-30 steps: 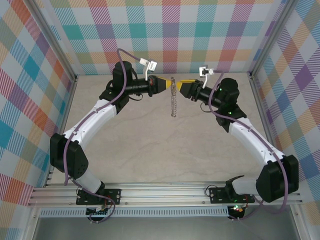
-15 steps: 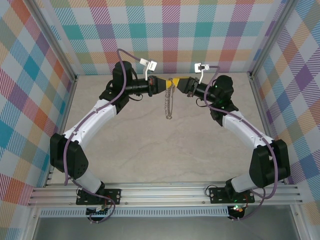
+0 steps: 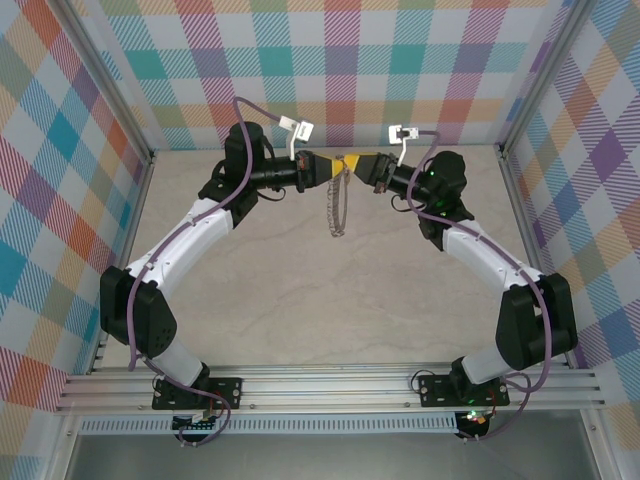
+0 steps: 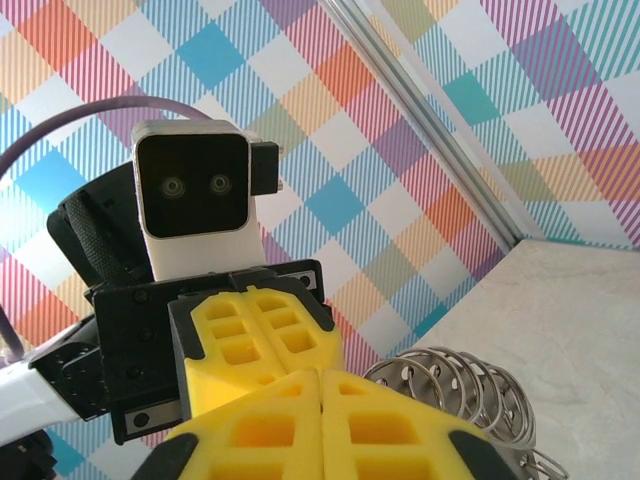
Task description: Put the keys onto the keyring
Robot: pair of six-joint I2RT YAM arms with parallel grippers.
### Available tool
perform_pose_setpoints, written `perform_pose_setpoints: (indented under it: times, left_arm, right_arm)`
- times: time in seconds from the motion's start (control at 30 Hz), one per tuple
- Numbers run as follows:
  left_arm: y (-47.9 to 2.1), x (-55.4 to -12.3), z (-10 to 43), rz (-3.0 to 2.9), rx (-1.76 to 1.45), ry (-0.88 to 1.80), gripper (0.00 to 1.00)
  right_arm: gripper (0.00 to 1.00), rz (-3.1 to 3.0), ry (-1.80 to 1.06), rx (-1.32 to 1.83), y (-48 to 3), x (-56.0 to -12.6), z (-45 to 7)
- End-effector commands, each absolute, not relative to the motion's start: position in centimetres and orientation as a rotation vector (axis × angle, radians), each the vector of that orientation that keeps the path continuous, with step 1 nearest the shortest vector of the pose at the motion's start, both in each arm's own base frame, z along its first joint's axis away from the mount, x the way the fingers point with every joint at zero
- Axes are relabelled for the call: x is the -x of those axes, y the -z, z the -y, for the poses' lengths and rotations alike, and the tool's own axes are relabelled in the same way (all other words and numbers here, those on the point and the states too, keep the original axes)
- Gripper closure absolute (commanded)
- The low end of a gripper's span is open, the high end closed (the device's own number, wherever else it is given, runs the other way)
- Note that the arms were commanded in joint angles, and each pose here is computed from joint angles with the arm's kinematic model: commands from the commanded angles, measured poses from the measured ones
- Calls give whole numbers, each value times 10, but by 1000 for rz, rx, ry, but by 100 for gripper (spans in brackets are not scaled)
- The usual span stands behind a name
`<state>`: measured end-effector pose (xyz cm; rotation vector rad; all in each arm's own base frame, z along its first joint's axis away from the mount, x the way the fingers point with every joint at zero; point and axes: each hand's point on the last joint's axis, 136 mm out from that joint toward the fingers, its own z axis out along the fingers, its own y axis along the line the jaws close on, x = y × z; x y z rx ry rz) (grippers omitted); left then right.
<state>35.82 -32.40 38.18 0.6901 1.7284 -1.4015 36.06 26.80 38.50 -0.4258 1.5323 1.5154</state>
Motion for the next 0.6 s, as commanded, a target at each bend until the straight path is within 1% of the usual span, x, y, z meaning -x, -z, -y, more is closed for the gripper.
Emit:
perform_pose_setpoints:
  times: [0.0, 0.5, 0.53, 0.57]
  left_arm:
    - [-414, -344, 327, -1612, -750, 1416, 100]
    - [-412, -351, 326, -1619, -711, 1388, 100]
    - [-412, -351, 326, -1617, -711, 1390, 100]
    - [-413, -351, 326, -1615, -714, 1394, 100]
  right_arm:
    - [100, -1502, -1517, 434, -389, -362, -266]
    - [100, -1513, -1536, 451, -385, -369, -257]
    - [94, -1521, -1541, 447, -383, -369, -257]
    - [86, -1524, -1542, 440, -381, -370, -257]
